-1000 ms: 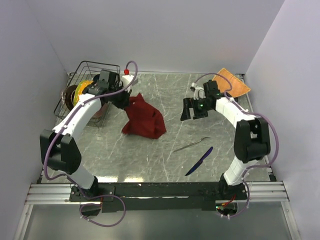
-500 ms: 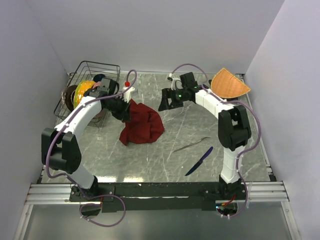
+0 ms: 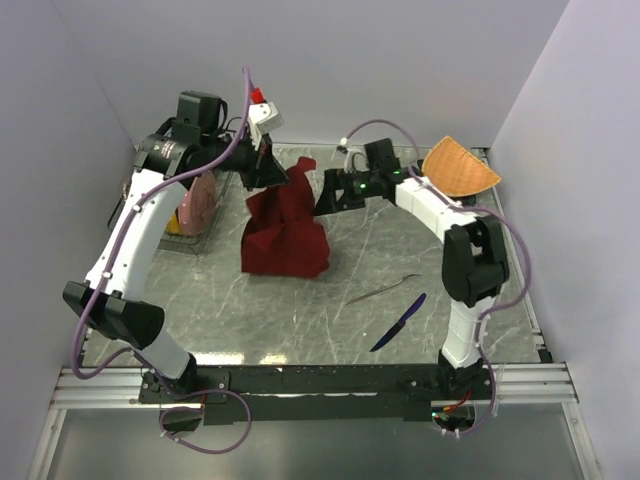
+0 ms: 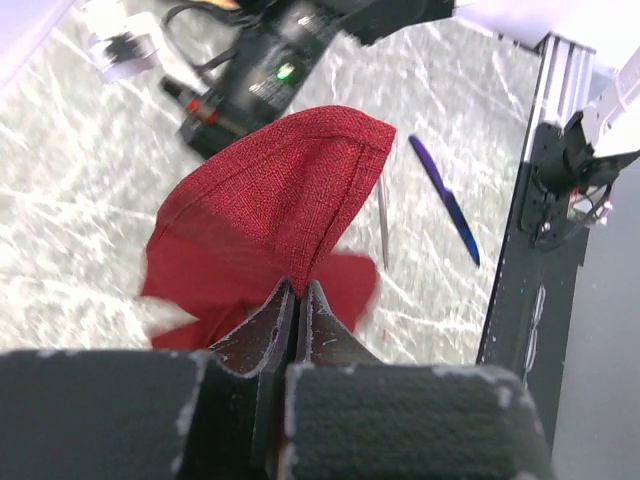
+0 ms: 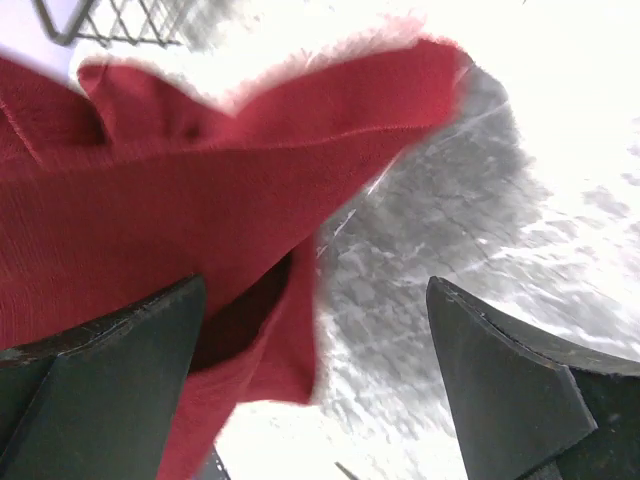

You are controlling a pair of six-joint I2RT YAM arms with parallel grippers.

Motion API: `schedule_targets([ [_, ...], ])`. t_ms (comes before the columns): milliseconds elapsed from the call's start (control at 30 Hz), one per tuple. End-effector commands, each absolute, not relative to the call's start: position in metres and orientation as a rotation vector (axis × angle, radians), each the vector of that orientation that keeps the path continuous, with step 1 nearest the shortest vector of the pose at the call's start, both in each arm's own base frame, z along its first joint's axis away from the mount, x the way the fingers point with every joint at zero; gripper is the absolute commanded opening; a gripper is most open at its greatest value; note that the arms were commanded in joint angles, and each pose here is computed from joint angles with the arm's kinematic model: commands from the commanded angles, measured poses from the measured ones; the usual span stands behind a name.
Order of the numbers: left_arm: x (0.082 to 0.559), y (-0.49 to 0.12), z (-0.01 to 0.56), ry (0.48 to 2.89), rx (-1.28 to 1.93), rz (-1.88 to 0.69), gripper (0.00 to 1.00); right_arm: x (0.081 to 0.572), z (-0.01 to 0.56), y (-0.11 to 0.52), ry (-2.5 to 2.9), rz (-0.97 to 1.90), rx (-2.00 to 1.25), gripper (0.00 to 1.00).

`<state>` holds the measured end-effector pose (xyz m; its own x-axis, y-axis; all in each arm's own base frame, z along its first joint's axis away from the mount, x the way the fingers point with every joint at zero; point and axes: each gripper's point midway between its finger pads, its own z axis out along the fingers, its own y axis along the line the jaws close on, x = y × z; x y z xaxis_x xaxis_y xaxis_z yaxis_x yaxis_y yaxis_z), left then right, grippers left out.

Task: Fold the napkin into a case and place the utensils inside
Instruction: Pick up the crumpled napkin from the center of the board, then pass from the left arm to the right

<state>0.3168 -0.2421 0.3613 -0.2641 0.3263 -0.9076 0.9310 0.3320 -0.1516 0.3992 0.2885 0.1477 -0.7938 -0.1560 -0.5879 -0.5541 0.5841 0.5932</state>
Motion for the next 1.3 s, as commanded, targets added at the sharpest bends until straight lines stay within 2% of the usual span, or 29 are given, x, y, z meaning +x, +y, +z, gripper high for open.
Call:
schedule_targets([
  [0, 0.301, -0.247, 0.416, 1.619, 1.121, -0.965, 0.01, 0.396, 0.216, 0.250, 2.190, 1.059, -0.564, 1.00],
  [67, 0.295, -0.249, 0.424, 1.594, 1.122, -0.987, 0.01, 0.398, 0.227, 0.228, 2.176, 1.046, -0.526, 1.00],
  [233, 0.290, -0.254, 0.396, 1.659, 1.147, -1.021, 0.01, 0.390, 0.237, 0.207, 2.158, 1.019, -0.526, 1.00],
  [500, 0.267, -0.256, 0.399, 1.605, 1.245, -1.120, 0.05, 0.364, 0.296, 0.224, 1.893, 1.033, -0.704, 1.00],
  [733, 0.249, -0.263, 0.394, 1.609, 1.283, -1.208, 0.08, 0.326, 0.360, 0.236, 1.503, 0.820, -0.978, 1.00],
  [867, 0.244, -0.266, 0.388, 1.619, 1.279, -1.228, 0.08, 0.306, 0.383, 0.251, 1.378, 0.795, -1.066, 1.00],
  [967, 0.242, -0.266, 0.388, 1.624, 1.271, -1.242, 0.08, 0.289, 0.392, 0.264, 1.310, 0.772, -1.143, 0.98],
  [1267, 0.232, -0.272, 0.377, 1.653, 1.295, -1.282, 0.08, 0.272, 0.402, 0.279, 1.186, 0.643, -1.240, 0.72],
])
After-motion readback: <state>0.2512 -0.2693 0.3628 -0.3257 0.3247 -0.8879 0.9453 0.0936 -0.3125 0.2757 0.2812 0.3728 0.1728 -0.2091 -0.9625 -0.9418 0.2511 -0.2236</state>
